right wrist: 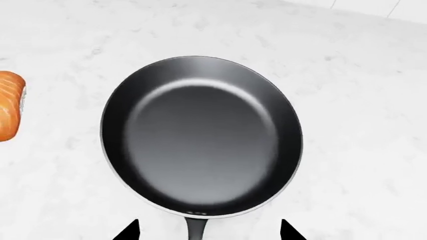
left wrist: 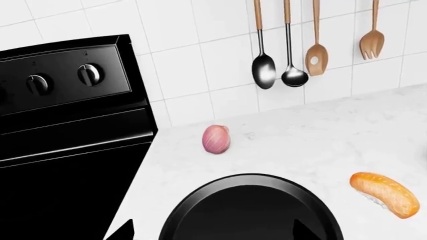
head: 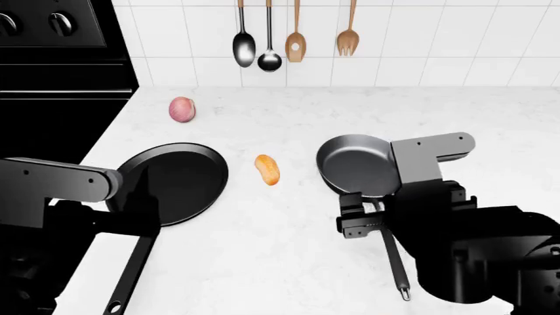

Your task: Place both pans onto different burners. Then place the onion and the sushi on different pans.

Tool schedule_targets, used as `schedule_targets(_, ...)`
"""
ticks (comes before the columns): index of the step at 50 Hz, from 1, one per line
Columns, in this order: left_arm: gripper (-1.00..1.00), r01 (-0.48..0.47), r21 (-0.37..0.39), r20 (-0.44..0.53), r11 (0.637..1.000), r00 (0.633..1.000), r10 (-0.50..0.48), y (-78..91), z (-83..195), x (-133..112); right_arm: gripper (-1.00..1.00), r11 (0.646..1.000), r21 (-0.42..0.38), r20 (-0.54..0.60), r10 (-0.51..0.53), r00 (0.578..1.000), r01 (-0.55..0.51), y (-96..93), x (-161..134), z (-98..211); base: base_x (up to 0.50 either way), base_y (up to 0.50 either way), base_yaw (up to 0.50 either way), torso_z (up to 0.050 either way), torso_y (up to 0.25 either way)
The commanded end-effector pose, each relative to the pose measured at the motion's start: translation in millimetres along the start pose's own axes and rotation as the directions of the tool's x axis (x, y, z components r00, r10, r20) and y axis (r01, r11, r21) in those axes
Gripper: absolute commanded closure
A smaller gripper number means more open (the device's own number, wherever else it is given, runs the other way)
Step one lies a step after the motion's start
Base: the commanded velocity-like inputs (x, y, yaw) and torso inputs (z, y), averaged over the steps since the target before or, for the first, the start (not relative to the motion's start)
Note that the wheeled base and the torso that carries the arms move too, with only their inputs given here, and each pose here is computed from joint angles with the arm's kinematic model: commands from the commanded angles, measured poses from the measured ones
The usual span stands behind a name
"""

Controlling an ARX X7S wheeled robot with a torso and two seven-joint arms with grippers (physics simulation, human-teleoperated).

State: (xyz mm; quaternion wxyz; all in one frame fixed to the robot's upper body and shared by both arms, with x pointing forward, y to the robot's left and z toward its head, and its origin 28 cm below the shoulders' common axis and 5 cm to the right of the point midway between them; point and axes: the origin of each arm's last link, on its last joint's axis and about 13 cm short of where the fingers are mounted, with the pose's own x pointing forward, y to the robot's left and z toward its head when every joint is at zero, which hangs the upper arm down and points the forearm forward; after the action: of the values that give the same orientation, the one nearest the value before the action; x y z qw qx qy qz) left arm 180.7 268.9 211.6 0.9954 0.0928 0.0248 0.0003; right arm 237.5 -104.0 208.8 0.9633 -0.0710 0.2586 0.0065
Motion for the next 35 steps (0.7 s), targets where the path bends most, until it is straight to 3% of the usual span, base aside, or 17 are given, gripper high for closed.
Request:
schedule_targets(1, -1.00, 0.005, -0.003, 0.008, 1.000, 1.000, -0.005, -0.2, -2, -3, -1.00, 1.000, 0.019, -0.020, 0.017, 1.000, -0.016, 5.3, 6, -7, 0.00, 0.00, 0.00, 0.000, 0.000)
schedule_targets(35, -1.00, 0.010, -0.003, 0.002, 1.000, 1.000, -0.010, -1.9, -4, -2, -1.00, 0.998, 0.046, -0.088, 0.042, 0.995, -0.038, 8.6, 25, -31, 0.00, 0.00, 0.00, 0.000, 0.000)
